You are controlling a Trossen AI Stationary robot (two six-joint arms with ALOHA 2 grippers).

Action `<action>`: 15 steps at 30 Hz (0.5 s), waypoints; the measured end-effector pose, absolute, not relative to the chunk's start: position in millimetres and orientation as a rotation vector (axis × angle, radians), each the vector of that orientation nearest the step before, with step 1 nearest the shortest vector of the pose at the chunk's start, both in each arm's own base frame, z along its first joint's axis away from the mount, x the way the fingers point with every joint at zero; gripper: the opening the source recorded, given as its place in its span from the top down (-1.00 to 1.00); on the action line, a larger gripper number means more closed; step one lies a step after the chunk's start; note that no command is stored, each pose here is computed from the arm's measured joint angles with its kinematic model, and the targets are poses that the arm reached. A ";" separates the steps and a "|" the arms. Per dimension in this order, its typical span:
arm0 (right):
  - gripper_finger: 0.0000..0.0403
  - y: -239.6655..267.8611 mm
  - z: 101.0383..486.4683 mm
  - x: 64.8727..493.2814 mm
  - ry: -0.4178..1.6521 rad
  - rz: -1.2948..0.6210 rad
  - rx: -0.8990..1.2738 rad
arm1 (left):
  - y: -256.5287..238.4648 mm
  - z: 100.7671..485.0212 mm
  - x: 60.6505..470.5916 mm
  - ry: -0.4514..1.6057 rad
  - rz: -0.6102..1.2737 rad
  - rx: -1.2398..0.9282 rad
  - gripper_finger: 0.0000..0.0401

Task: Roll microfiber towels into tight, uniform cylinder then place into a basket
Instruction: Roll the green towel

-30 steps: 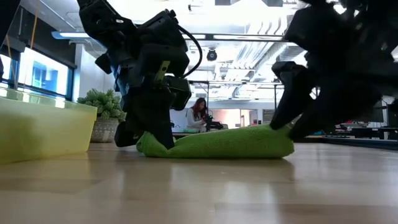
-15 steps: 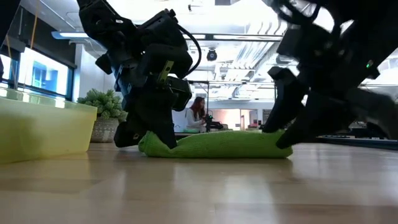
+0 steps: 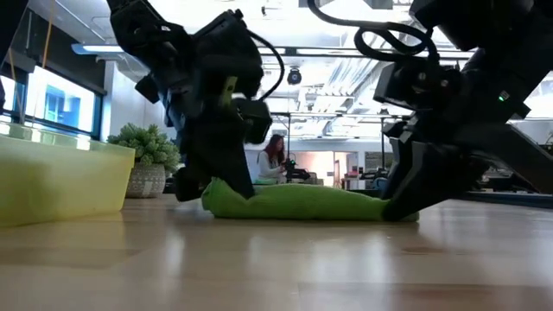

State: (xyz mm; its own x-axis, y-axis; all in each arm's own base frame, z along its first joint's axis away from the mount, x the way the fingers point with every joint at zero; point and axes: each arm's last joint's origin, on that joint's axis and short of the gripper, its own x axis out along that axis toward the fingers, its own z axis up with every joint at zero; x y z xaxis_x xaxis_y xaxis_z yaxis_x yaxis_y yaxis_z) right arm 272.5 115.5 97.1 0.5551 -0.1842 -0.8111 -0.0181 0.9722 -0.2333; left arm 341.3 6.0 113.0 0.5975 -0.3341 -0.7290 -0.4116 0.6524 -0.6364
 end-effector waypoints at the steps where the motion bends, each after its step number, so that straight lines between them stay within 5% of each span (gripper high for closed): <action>1: 0.65 115.5 96.9 272.3 0.982 -0.102 -0.208 | 5.9 115.1 340.9 0.959 0.034 -0.863 0.88; 6: 0.95 115.3 96.7 272.1 0.985 -0.117 -0.171 | 5.9 127.5 340.3 0.913 -0.055 -0.708 0.76; 15: 0.98 112.8 97.2 274.5 0.994 -0.133 0.024 | 29.8 145.4 326.4 0.913 0.005 -0.361 0.50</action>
